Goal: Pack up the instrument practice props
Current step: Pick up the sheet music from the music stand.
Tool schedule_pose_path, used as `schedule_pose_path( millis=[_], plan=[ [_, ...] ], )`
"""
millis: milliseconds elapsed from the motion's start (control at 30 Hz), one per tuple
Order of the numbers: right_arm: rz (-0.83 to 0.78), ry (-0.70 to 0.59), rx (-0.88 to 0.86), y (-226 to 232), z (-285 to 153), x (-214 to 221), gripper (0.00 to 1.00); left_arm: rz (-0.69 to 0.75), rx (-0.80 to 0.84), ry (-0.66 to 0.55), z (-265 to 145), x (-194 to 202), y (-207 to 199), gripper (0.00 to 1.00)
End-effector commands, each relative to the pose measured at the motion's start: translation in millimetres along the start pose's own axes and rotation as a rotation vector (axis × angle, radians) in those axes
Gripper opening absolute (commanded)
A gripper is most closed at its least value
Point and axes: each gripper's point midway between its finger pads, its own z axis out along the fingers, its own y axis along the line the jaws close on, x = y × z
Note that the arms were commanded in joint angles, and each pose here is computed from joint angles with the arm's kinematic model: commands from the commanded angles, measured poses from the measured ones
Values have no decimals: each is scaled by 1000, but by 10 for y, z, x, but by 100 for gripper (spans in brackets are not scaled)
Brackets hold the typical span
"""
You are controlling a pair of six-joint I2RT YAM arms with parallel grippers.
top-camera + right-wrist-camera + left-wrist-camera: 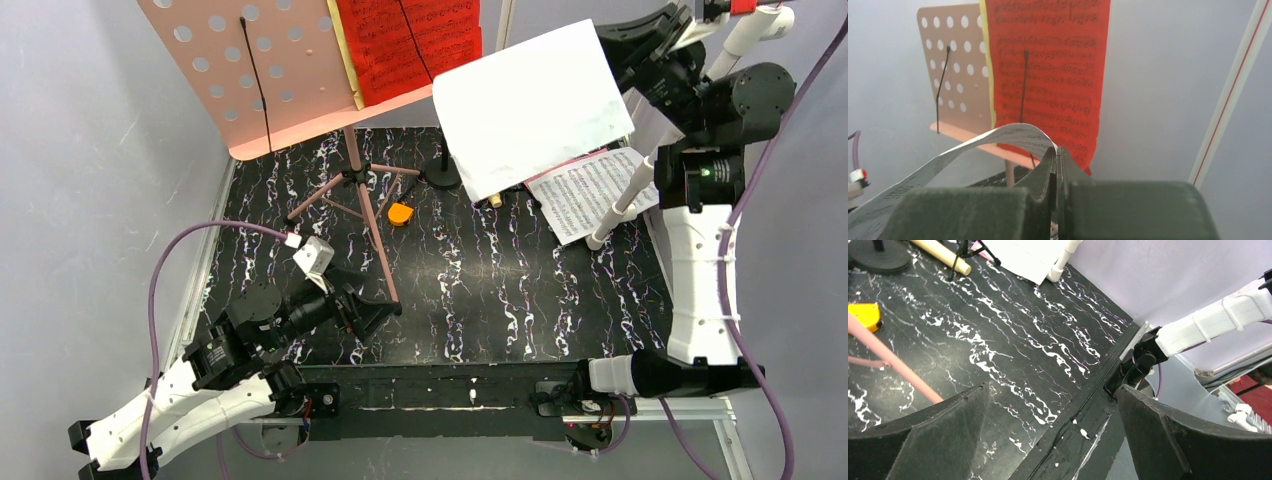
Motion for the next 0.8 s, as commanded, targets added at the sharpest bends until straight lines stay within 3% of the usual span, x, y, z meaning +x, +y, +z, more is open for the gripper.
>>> schedule_pose_path(
  millis=[0,267,533,767],
  plan=[
    [-9,31,-49,250,-200,52,1,104,124,-35,59,-45,-182,100],
    [76,159,-17,451,-668,636,1,259,207,-156,124,-126,-250,100],
    [273,377,16,602,-1248,1581,1,334,141,-116,280,29,-65,100],
    [580,569,-8,775,-1711,2544,1,318,104,-67,457,226,53,100]
  ],
)
